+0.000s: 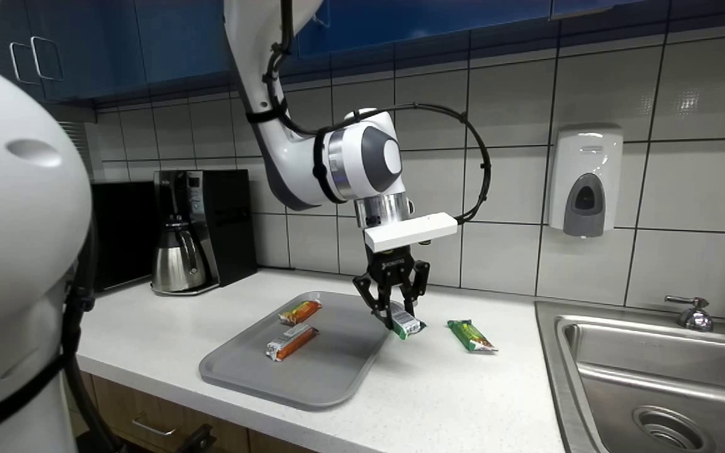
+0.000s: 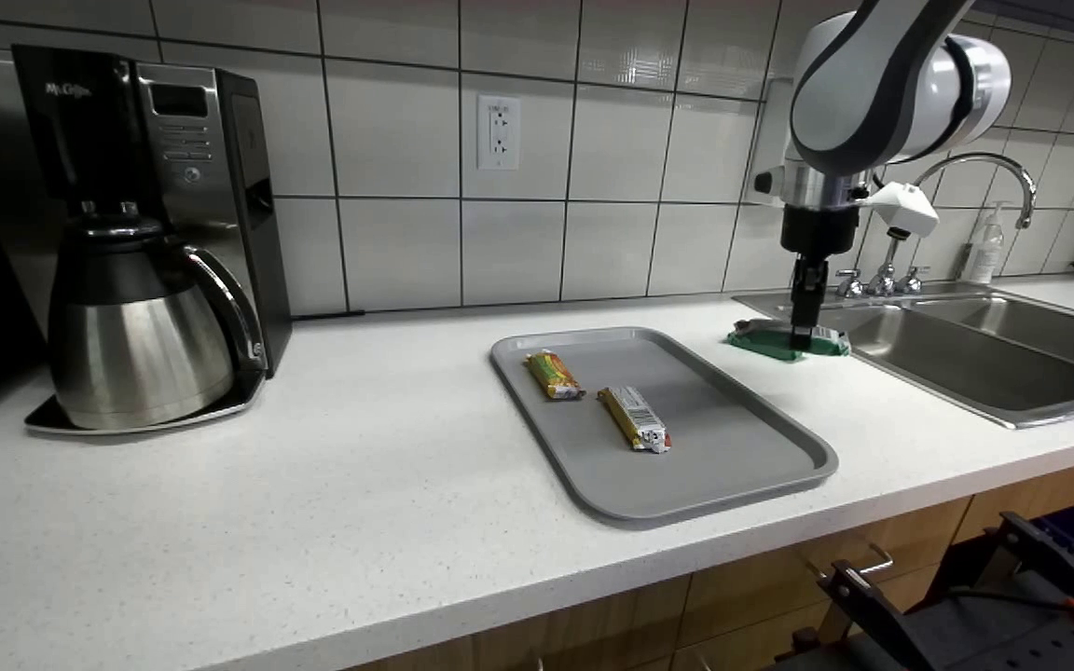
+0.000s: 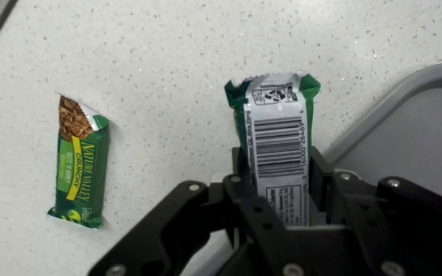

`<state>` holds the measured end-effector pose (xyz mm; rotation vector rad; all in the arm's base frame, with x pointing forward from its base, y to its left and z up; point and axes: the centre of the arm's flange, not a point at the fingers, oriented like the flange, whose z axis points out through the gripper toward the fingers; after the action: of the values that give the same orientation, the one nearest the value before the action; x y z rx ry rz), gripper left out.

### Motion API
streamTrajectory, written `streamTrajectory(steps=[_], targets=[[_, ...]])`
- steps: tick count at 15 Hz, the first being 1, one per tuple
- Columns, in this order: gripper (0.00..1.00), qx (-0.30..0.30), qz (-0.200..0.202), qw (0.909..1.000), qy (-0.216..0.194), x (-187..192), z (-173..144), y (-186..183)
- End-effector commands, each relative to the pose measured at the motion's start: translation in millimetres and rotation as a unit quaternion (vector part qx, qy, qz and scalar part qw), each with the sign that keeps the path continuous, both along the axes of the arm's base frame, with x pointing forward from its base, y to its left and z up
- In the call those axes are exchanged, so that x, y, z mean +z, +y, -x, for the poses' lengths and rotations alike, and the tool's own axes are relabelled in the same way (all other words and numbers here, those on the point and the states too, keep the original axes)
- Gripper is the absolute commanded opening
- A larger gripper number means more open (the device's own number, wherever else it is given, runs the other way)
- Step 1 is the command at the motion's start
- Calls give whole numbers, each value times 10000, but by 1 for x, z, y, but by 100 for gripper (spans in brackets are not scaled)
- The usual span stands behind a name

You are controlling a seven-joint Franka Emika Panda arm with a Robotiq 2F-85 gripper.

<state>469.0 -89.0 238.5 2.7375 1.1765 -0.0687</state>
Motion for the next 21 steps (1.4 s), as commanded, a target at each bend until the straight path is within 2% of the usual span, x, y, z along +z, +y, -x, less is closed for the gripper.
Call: streamTrajectory(steps=[1,12,21], targets=[[15,-471,201,9987,74,2,-3,-17],[15,-1696,293,9849,169,-17,-12,-74],[15,-2178,440,9746,266,-44,-27,-125]])
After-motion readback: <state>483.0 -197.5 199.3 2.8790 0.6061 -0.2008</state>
